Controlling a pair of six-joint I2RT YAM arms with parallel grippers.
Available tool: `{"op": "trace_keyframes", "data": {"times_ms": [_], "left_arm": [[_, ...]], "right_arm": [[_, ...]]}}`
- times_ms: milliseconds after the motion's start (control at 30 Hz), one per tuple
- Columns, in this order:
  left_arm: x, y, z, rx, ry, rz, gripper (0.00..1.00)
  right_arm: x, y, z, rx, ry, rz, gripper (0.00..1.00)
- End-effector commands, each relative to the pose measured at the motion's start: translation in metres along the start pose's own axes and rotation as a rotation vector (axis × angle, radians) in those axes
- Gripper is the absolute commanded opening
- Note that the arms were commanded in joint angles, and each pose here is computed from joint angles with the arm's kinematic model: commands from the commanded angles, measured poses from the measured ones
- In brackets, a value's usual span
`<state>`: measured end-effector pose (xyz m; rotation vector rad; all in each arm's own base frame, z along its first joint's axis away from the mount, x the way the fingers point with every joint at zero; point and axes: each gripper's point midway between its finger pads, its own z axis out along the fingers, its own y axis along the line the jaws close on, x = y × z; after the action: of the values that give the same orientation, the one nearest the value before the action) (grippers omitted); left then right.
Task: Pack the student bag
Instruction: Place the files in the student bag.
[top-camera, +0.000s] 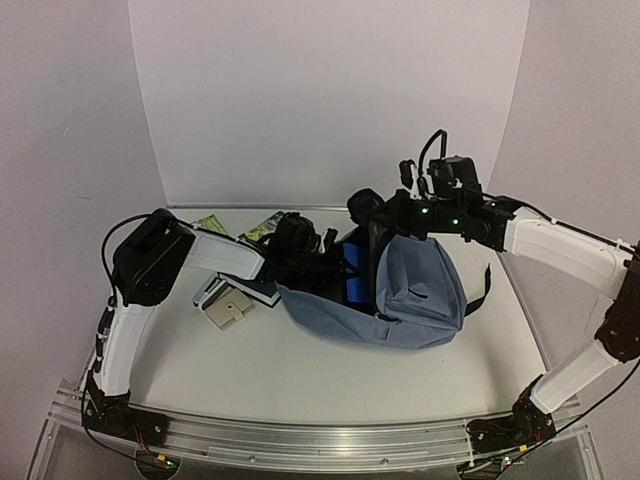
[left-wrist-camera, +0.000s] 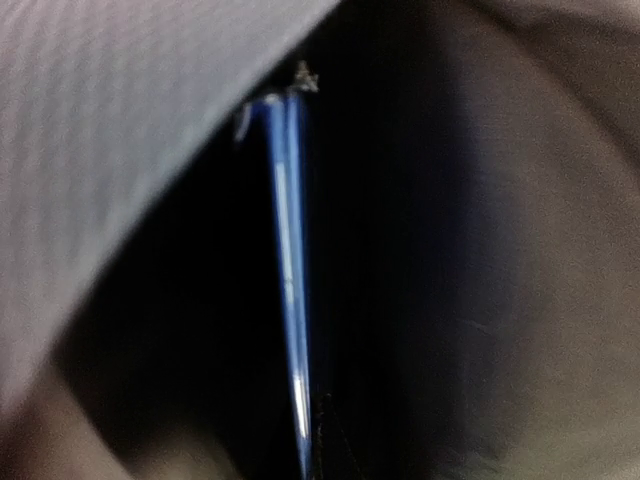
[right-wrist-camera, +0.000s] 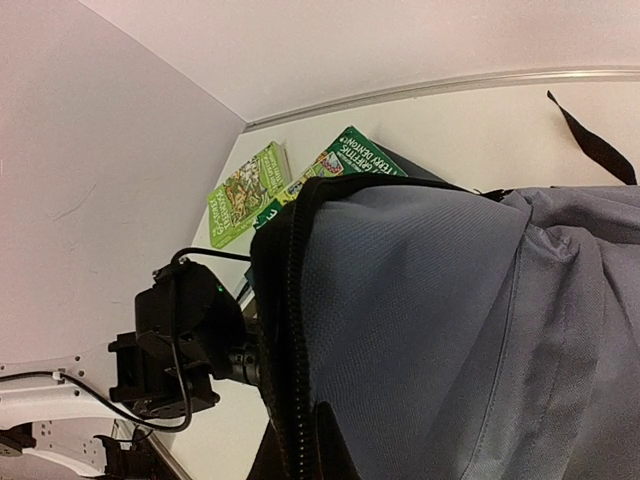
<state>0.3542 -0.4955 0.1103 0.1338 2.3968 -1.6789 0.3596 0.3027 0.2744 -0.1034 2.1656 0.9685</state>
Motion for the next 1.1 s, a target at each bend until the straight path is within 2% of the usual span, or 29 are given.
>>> {"op": "trace_keyframes", "data": {"times_ms": [0, 133, 367, 567, 733, 933, 1067], "left_arm": [[0.003, 0.019, 0.015, -0.103, 0.009, 0.061, 0.02], [-0.001, 0.026, 0.006, -0.197, -0.016, 0.105, 0.18], [-0.001, 0.004, -0.033, -0.289, -0.031, 0.219, 0.5], [0.005, -0.026, -0.083, -0.353, -0.063, 0.294, 0.69], [0.006, -0.034, -0.132, -0.432, -0.11, 0.315, 0.78], [-0.01, -0.01, -0.192, -0.507, -0.19, 0.234, 0.84], [-0.023, 0.005, -0.227, -0.516, -0.255, 0.17, 0.85]], "right_arm": [[-0.029, 0.024, -0.005, -0.073, -0.122, -0.021, 0.0], [-0.025, 0.001, -0.006, 0.018, -0.154, -0.003, 0.0], [-0.004, -0.038, -0.004, 0.147, -0.14, 0.017, 0.0], [0.009, -0.094, -0.006, 0.234, -0.086, 0.079, 0.0], [0.027, -0.159, -0.008, 0.311, -0.018, 0.176, 0.0], [0.07, -0.213, 0.008, 0.418, 0.095, 0.22, 0.0], [0.085, -0.234, 0.012, 0.487, 0.122, 0.223, 0.1]]}}
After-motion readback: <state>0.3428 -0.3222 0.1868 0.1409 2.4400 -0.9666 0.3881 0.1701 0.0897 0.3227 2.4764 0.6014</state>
